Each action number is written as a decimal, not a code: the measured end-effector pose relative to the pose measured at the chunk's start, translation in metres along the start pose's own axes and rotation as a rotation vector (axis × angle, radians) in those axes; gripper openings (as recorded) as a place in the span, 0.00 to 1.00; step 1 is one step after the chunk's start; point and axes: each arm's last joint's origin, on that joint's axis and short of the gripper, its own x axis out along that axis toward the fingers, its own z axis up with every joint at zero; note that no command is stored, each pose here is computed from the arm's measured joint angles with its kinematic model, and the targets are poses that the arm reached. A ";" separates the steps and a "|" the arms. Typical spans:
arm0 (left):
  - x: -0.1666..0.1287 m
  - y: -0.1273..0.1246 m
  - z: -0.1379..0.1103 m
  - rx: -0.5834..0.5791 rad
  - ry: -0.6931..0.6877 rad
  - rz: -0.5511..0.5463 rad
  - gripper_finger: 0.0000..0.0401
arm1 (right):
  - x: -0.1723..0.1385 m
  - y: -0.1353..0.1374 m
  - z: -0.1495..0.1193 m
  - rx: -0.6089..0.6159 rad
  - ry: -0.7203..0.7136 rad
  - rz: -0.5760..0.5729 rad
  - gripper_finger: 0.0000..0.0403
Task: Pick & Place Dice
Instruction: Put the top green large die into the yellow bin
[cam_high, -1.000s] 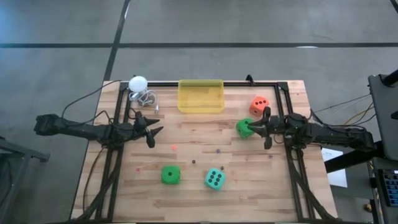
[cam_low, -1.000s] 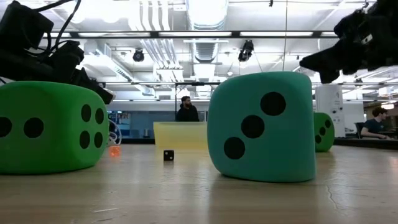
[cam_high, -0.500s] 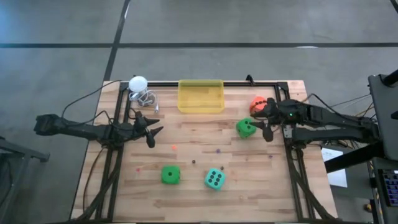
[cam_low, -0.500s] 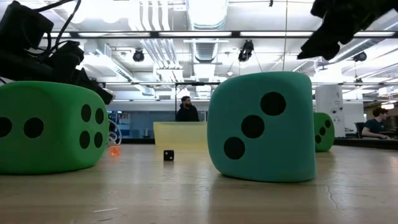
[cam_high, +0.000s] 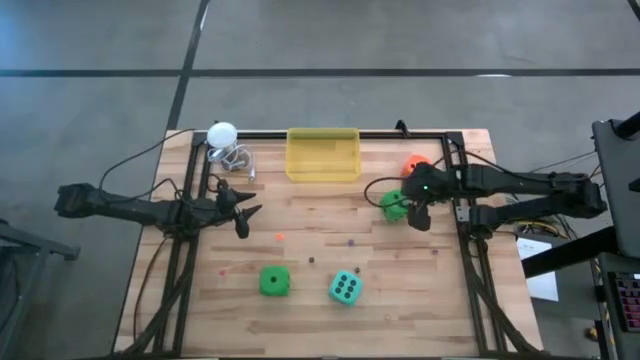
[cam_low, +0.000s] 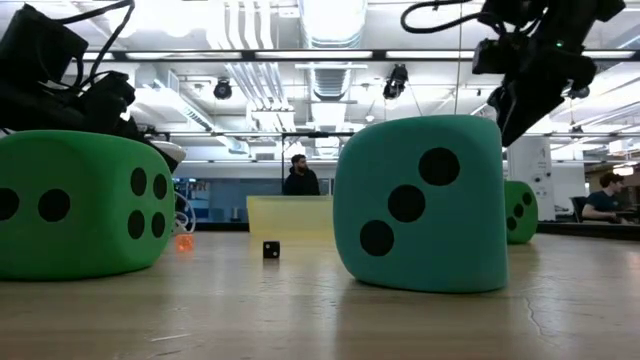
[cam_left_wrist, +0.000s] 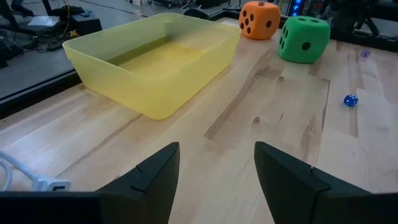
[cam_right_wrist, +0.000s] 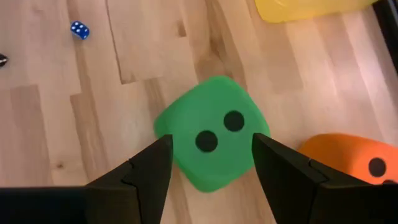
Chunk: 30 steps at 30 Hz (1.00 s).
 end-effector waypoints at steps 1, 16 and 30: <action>0.000 0.000 0.000 0.000 0.001 0.000 0.53 | 0.001 0.000 0.002 0.003 0.004 0.000 0.56; 0.000 0.000 0.000 0.010 0.004 0.001 0.53 | 0.020 0.017 0.002 -0.131 0.156 0.072 0.65; 0.000 0.000 0.000 0.010 0.005 -0.001 0.53 | 0.034 0.052 -0.001 -0.429 0.191 -0.139 0.59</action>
